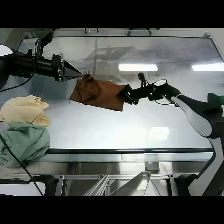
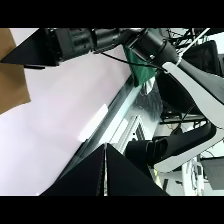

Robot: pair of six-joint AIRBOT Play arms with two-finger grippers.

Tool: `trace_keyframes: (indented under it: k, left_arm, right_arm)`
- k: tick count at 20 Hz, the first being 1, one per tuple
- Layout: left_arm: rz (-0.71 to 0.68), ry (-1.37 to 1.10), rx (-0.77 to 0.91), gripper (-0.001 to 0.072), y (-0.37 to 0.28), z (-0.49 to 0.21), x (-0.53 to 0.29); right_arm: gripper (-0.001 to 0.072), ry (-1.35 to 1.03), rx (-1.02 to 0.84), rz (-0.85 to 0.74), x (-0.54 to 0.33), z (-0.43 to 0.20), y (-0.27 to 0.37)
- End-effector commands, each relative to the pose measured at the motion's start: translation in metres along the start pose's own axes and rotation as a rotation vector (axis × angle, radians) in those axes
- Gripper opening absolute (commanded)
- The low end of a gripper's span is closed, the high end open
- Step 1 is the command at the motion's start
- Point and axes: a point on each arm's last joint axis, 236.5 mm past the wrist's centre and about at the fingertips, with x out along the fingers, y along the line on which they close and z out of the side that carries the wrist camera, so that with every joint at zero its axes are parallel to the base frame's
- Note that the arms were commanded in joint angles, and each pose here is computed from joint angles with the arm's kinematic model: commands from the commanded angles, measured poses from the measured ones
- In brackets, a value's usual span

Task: Fold the shirts.

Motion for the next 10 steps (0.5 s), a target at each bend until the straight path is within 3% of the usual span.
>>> trace_keyframes:
  k: [1, 5, 7, 10]
  left_arm:
    - [0.001, -0.002, 0.000, 0.0000, 0.000, 0.001, 0.000]
    - [-0.005, 0.013, 0.000, 0.0000, -0.001, -0.003, 0.000]
    - [-0.010, 0.023, 0.000, 0.0000, -0.003, -0.006, 0.000]
    - [-0.016, 0.039, 0.000, 0.0000, -0.004, -0.009, 0.000]
  right_arm:
    - [0.0027, -0.038, 0.009, 0.185, 0.006, 0.010, 0.041]
    - [0.0016, 0.025, -0.131, 0.234, -0.047, 0.000, 0.085]
    - [0.0015, -0.032, -0.234, 0.124, -0.110, 0.007, 0.103]
    - [0.0015, -0.306, -0.347, -0.059, -0.247, 0.038, 0.142]
